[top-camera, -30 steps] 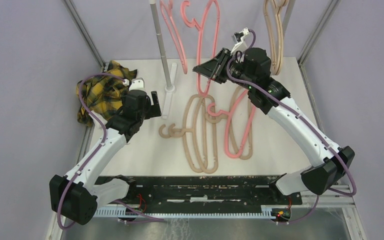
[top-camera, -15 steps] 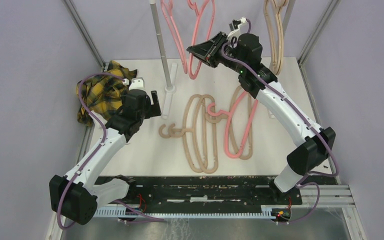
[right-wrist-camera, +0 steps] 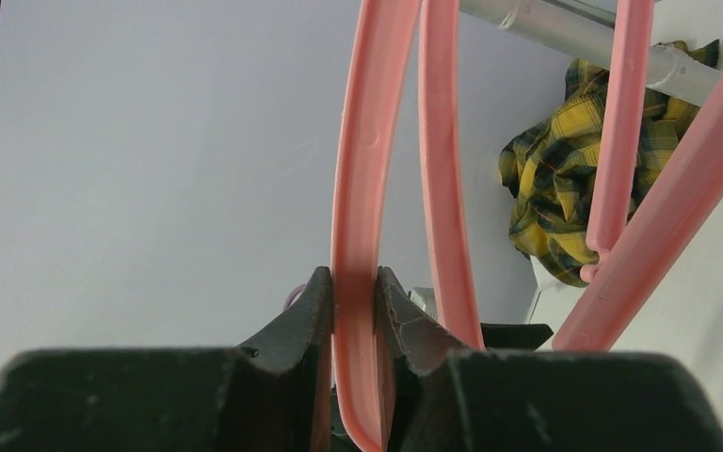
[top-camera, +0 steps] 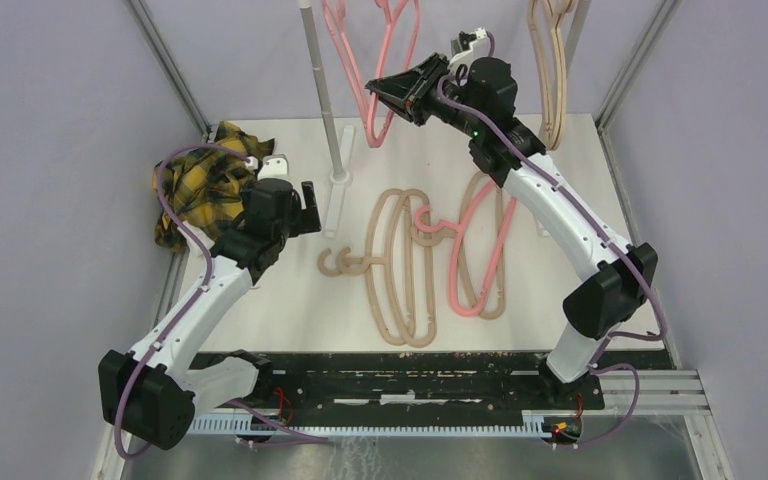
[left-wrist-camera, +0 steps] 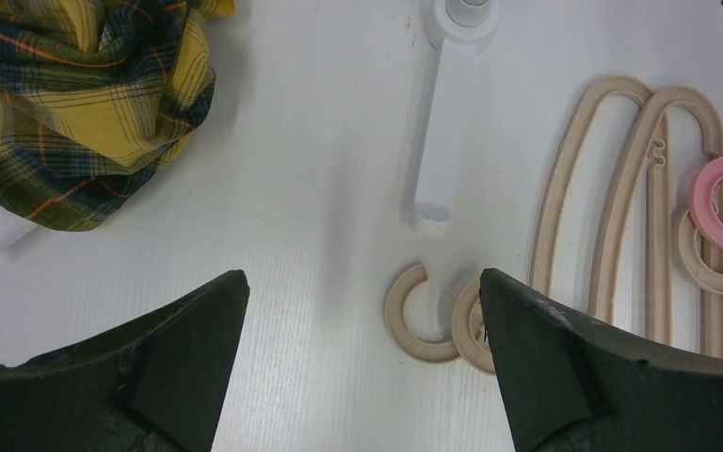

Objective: Organize the hangers

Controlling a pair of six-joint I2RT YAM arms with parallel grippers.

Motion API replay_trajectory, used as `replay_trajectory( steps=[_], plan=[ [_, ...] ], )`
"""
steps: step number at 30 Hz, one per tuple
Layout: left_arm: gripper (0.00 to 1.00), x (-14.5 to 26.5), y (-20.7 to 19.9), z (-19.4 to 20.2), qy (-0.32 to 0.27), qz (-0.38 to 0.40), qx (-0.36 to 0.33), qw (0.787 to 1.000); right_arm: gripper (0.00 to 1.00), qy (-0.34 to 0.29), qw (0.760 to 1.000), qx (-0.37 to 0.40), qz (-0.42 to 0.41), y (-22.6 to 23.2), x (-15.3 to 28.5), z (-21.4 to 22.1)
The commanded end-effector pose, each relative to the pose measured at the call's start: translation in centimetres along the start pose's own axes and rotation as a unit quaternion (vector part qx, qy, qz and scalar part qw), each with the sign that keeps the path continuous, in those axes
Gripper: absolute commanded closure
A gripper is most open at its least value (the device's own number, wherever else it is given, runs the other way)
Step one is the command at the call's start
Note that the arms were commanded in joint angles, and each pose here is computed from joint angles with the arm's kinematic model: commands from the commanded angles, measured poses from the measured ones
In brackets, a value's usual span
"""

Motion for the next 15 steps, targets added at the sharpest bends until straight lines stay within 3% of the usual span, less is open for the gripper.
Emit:
replay_trajectory(
  steps=[1, 15],
  plan=[
    [0.01, 0.7, 0.1, -2.2, -0.038, -0.003, -0.003, 0.999, 0.99, -0.008, 1.0, 0.004, -0.027, 1.2, -0.8, -1.0],
    [0.01, 0.3, 0.2, -1.9, -0.034, -0.008, -0.007, 0.999, 0.96, 0.044, 0.999, 0.005, 0.027, -2.5, -2.5, 1.1]
  ],
)
Point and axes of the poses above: each gripper's point midway between its finger pads, its own x axis back along the fingers, its own y axis along the line the jaws close on, z = x × y, the point moved 7 cm from there along x, back along the fingers, and after that the axes turned 6 degrees about x, right-handed, at the moved point
